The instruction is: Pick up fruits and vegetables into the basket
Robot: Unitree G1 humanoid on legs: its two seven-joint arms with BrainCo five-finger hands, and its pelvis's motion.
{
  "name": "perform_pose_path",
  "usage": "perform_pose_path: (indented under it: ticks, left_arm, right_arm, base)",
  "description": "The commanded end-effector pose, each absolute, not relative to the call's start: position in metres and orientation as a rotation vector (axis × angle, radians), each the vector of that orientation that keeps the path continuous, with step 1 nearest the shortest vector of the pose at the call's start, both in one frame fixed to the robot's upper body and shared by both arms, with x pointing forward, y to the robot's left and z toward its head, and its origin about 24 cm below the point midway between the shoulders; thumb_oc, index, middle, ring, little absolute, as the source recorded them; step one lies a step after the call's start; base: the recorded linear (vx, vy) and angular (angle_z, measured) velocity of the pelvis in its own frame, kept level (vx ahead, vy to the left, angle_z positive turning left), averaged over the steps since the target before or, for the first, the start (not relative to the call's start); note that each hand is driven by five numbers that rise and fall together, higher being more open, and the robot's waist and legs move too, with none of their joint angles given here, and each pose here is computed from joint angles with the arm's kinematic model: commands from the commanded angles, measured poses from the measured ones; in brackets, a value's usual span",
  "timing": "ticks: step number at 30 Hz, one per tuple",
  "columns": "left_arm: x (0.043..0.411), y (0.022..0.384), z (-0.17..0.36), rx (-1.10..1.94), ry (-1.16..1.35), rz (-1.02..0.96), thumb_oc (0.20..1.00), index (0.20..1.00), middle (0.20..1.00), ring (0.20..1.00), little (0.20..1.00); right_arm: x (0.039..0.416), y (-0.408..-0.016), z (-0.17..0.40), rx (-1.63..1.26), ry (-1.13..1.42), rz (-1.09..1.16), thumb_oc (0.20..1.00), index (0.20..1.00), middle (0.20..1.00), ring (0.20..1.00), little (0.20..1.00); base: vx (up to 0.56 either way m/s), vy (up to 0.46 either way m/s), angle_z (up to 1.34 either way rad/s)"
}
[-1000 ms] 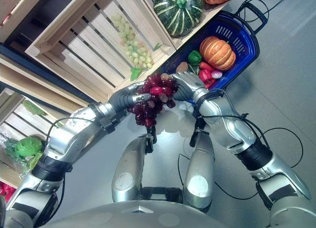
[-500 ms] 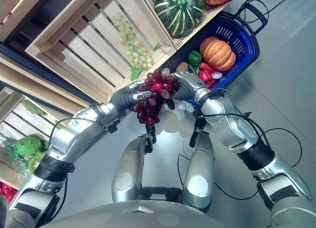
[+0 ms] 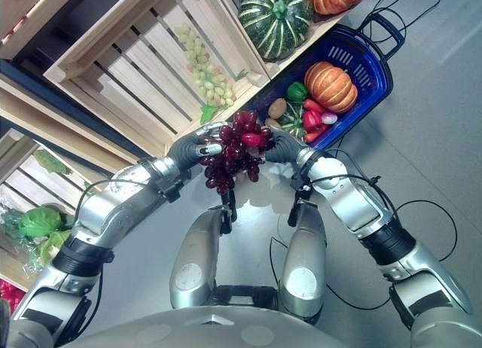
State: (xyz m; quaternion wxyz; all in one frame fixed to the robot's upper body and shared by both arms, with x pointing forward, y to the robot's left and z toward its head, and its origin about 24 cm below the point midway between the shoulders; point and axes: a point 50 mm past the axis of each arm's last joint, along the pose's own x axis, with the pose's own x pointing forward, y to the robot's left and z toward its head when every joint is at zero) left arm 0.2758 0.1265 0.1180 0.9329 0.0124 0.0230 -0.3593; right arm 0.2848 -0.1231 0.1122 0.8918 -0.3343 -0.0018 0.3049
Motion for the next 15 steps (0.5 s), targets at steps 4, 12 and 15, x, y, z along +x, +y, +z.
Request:
perform_pose_path:
  ticks: [4, 12, 15]
  left_arm:
    - [0.269, 0.107, 0.125, 0.065, -0.038, -0.777, 1.000, 1.000, 1.000, 1.000, 1.000]
    - [0.272, 0.114, 0.136, 0.030, -0.193, -0.682, 1.000, 1.000, 1.000, 1.000, 1.000]
    - [0.274, 0.120, 0.146, -0.076, -0.266, -0.619, 1.000, 1.000, 1.000, 1.000, 1.000]
  right_arm:
    - [0.261, -0.072, 0.138, -0.327, -0.237, 0.814, 0.200, 0.200, 0.200, 0.200, 0.200]
    - [0.261, -0.074, 0.117, -0.164, -0.260, 0.744, 0.200, 0.200, 0.200, 0.200, 0.200]
    - [0.261, -0.080, 0.112, -0.122, -0.284, 0.703, 0.200, 0.200, 0.200, 0.200, 0.200]
  base:
    - [-0.02, -0.009, -0.04]
    - [-0.01, 0.029, -0.08]
    - [0.00, 0.055, -0.10]
